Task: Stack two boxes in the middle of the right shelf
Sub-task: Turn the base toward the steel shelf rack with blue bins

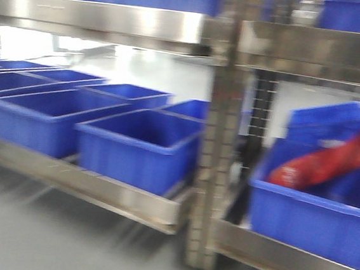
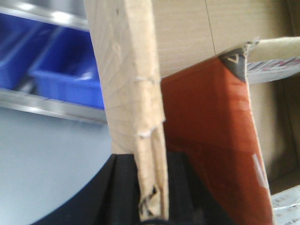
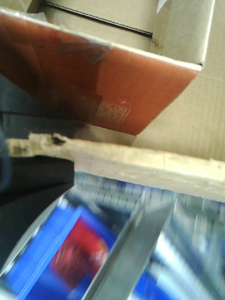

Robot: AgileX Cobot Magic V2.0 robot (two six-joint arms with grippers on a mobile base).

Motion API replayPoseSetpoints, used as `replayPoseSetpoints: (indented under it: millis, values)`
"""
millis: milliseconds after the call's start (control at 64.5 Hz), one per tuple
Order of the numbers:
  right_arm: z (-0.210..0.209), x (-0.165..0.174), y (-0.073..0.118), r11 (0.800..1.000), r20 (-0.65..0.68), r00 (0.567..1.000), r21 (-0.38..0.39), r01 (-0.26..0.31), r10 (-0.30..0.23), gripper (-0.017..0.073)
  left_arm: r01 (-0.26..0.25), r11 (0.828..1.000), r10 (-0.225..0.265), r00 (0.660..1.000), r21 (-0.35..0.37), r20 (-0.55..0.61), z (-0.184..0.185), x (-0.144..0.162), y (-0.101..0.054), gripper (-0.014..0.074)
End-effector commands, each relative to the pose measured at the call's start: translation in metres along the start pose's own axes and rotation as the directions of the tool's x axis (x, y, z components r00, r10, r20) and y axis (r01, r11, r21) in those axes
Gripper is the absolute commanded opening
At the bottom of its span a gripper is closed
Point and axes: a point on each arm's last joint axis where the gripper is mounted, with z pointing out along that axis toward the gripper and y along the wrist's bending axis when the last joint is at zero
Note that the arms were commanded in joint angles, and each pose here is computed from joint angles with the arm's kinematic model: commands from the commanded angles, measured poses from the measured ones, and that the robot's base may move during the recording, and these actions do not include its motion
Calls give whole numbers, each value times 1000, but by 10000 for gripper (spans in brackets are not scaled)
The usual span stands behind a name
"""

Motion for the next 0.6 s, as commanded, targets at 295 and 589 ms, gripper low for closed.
replayPoseSetpoints:
  millis: [295,589]
  values:
    - [-8,-7,-2,1000,70,997,19,18,-20,-154,-2,1000,0,997,29,74,-12,-6,-3,-111]
    - [-8,-7,-2,1000,70,997,19,18,-20,-154,-2,1000,0,997,29,74,-12,-6,-3,-111]
